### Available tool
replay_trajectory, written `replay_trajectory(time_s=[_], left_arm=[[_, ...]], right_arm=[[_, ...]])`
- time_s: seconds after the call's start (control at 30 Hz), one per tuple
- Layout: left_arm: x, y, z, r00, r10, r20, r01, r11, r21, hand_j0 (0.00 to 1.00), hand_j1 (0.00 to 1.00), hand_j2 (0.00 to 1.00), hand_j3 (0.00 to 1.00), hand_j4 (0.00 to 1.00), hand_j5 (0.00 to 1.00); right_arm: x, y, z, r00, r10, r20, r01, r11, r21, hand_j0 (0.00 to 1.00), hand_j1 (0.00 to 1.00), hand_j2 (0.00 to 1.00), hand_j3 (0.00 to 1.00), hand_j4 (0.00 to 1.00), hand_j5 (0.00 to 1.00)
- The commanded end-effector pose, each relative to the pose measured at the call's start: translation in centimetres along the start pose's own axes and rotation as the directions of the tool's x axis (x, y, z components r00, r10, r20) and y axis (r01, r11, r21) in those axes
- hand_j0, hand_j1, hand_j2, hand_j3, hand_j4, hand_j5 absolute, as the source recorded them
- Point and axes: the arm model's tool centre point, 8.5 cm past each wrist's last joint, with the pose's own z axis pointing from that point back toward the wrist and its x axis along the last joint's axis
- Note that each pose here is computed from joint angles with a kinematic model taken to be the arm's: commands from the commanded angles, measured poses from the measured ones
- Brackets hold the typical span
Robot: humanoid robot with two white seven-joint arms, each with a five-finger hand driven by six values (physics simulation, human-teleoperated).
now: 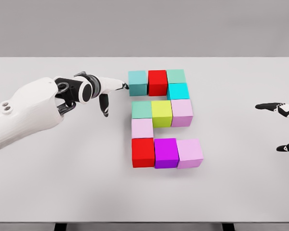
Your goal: Assemble the squares on the desktop into the number 2
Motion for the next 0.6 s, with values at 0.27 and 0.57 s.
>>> replay_trajectory(time_s=[0.27, 0.57], left_arm=[[-0.5, 0.0, -0.1, 1.000, 0.001, -0.012, -0.001, 1.000, 0.001, 1.00, 1.00, 1.00, 1.00, 1.00, 1.00], [-1.4, 0.3, -0.3, 0.999, -0.001, -0.044, 0.001, 1.000, 0.011, 1.00, 1.00, 1.00, 1.00, 1.00, 1.00]], right_arm=[[0.1, 0.0, -0.1, 1.000, -0.008, 0.004, 0.008, 1.000, -0.002, 1.00, 1.00, 1.00, 1.00, 1.00, 1.00], [0.1, 0.0, -0.1, 1.000, -0.008, 0.005, 0.008, 1.000, -0.002, 1.00, 1.00, 1.00, 1.00, 1.00, 1.00]])
